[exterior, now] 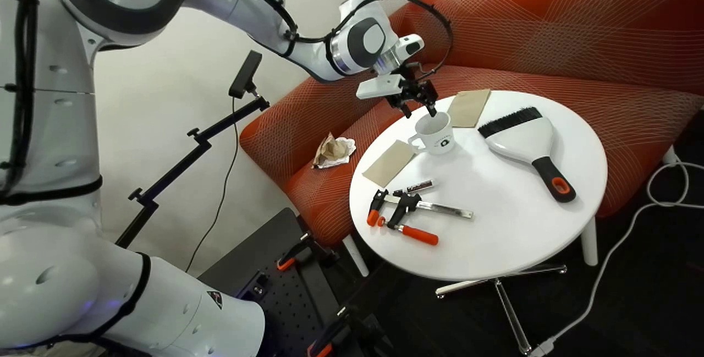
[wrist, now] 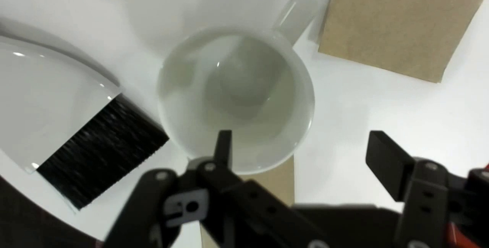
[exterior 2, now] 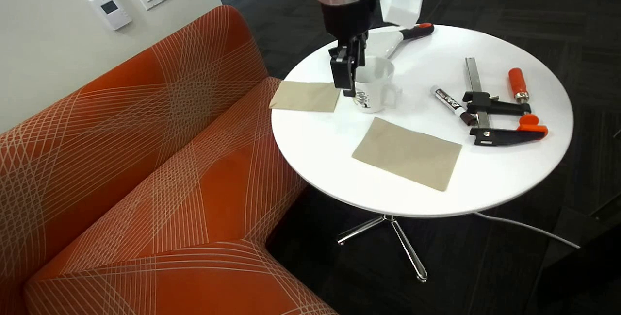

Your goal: Move the mug slightly to the left

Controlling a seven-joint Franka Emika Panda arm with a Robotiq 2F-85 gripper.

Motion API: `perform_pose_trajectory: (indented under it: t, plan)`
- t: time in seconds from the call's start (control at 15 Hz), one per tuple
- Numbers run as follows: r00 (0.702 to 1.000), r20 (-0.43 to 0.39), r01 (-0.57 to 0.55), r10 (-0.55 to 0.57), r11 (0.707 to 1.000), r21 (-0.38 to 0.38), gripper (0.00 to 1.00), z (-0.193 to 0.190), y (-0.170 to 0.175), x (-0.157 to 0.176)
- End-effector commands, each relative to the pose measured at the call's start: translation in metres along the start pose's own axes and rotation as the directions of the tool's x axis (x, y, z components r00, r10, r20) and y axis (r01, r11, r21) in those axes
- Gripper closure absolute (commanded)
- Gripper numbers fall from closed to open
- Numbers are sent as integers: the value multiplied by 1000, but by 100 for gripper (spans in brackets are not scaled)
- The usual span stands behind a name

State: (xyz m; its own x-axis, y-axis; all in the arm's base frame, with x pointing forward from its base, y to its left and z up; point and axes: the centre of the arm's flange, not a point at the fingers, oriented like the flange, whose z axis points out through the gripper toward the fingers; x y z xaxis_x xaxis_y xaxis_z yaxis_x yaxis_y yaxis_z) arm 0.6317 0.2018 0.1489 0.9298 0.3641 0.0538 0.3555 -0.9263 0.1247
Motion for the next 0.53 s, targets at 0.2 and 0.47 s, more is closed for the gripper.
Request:
perform_pose_trajectory:
  t: [0.2, 0.47]
  plan:
    - [1000, -17, -1, 1, 1000, 16, 0, -63, 8, -29]
    - [999, -32, -8, 8, 1000, 6, 0, -50, 6, -13]
